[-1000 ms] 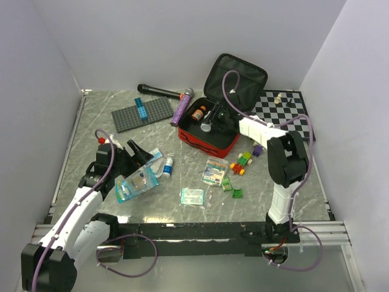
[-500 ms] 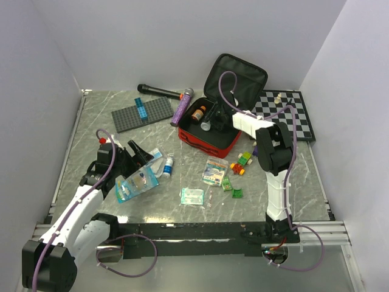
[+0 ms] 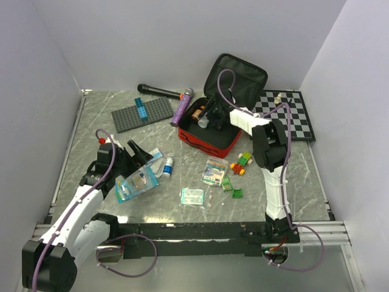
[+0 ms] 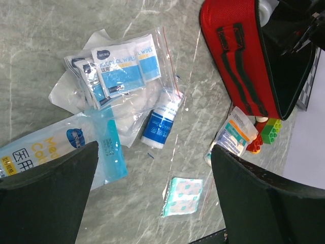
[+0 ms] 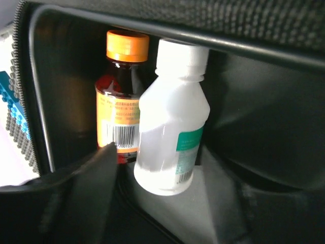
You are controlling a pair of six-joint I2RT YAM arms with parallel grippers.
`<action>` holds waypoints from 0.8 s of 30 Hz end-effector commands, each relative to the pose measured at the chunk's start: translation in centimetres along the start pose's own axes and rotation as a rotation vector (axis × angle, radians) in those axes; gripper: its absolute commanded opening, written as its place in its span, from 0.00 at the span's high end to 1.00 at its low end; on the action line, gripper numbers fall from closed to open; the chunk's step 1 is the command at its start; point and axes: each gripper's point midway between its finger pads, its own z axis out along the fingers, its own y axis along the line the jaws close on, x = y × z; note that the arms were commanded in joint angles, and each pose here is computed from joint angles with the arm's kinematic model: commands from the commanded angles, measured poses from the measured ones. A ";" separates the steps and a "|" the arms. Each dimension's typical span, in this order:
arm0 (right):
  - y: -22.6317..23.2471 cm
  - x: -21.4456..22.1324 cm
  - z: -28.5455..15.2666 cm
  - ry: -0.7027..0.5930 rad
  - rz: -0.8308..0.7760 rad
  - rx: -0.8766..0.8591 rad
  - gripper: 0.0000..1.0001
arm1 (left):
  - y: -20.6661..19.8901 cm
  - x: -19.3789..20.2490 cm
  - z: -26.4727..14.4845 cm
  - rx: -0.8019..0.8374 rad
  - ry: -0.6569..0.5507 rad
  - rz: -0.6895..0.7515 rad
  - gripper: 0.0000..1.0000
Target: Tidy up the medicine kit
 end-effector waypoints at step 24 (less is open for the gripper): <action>6.6 -1.9 -21.8 -0.312 -0.379 -0.189 0.14 | -2.1 -1.4 -1.3 0.075 -0.050 0.035 0.04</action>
